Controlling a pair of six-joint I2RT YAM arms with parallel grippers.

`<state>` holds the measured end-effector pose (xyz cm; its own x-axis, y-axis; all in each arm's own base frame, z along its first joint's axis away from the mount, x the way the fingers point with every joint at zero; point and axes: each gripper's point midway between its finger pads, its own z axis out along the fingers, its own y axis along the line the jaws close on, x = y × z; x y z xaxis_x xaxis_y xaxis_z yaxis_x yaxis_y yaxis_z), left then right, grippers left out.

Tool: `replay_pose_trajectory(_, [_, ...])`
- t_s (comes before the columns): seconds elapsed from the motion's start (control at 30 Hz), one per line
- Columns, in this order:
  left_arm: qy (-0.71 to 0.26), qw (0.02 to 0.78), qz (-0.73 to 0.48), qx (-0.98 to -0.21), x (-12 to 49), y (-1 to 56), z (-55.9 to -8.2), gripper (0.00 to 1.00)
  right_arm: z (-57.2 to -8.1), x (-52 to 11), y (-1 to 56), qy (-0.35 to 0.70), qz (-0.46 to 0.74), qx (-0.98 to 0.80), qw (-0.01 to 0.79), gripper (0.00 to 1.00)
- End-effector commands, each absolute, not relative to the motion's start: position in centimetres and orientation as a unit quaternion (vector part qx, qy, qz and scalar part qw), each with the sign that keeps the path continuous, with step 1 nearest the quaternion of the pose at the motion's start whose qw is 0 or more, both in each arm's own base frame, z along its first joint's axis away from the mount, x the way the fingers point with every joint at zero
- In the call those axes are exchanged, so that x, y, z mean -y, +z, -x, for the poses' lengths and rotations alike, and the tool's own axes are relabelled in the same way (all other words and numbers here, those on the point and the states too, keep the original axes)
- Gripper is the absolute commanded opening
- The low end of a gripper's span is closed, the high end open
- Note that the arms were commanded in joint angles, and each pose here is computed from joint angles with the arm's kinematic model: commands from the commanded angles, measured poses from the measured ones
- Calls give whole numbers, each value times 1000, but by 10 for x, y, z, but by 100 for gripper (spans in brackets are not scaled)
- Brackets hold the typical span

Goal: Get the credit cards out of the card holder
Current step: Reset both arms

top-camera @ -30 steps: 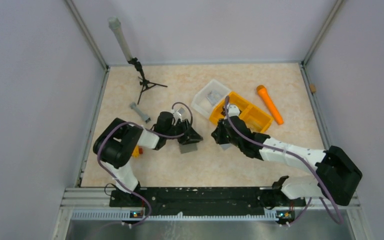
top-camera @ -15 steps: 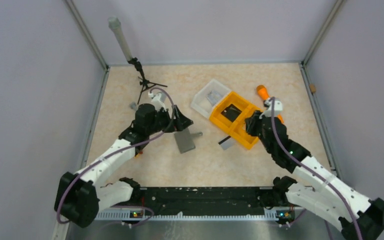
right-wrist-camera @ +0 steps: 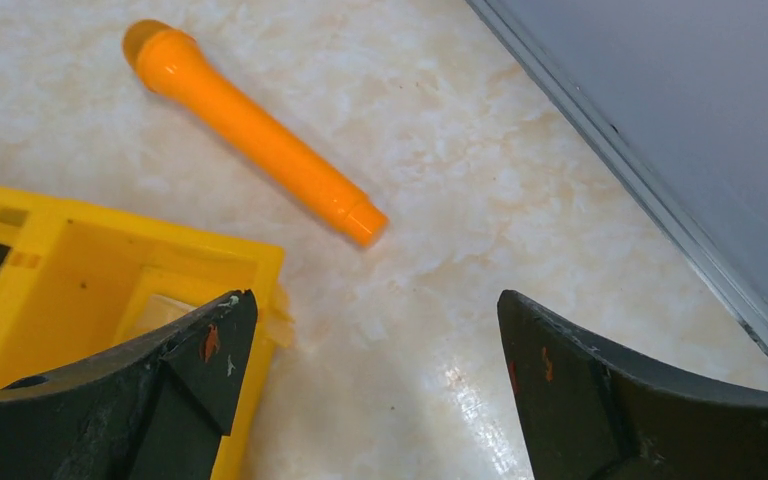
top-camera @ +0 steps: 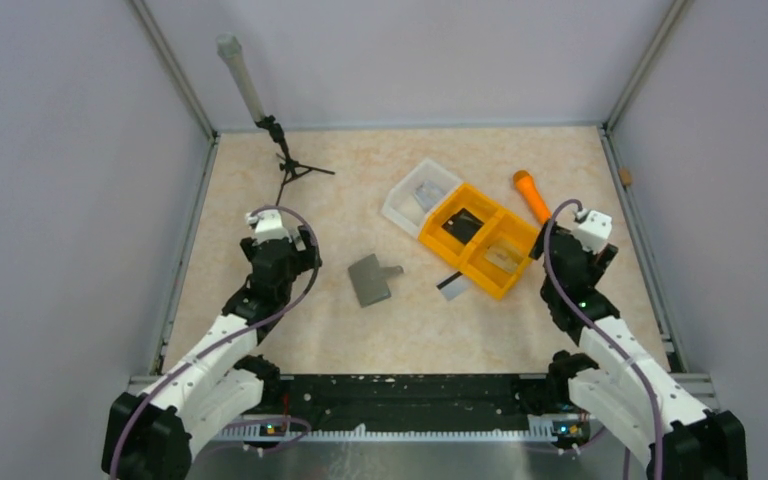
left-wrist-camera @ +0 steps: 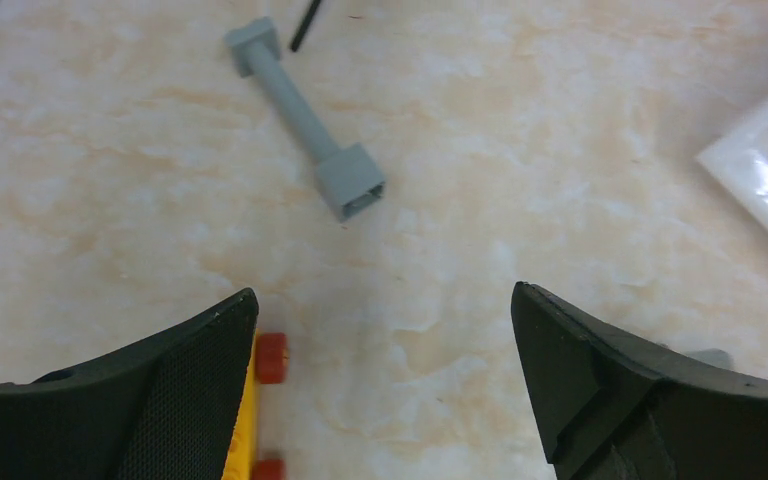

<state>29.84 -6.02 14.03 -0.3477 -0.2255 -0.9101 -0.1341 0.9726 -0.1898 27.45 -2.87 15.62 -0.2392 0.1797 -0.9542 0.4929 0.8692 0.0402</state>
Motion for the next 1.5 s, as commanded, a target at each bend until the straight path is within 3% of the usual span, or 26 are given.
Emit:
replay_pose_trajectory(0.0, [47,623,115,-773,23,154,-317,99,-290,39,166,-155,-216,-736,623,93])
replay_pose_trajectory(0.17, [69,636,135,-757,0,152,-330,99,-294,40,152,-144,-183,-706,669,91])
replay_pose_trajectory(0.27, [53,668,111,-734,-8,152,-338,91,-300,41,146,-124,-186,-702,676,91])
replay_pose_trajectory(0.5, [45,692,130,-708,-31,146,-349,95,-311,45,128,-128,-159,-698,686,90])
replay_pose_trajectory(0.7, [63,674,87,-731,-29,130,-365,94,-329,44,134,-123,-135,-689,701,90])
replay_pose_trajectory(0.83, [63,676,81,-730,-28,130,-368,93,-338,40,132,-51,-135,-690,709,89])
replay_pose_trajectory(1.03, [59,683,61,-725,-23,113,-377,92,-336,26,123,-26,-95,-678,729,84])
replay_pose_trajectory(1.1, [76,688,79,-717,-32,115,-380,97,-340,26,117,-27,-97,-685,722,84])
replay_pose_trajectory(1.27, [77,676,95,-727,-37,111,-382,99,-356,27,109,-30,-98,-708,699,86])
replay_pose_trajectory(1.33, [77,674,95,-728,-37,110,-382,99,-361,22,106,-25,-84,-716,692,95])
replay_pose_trajectory(1.47, [77,675,95,-727,-38,110,-382,99,-360,22,106,-25,-83,-717,692,97])
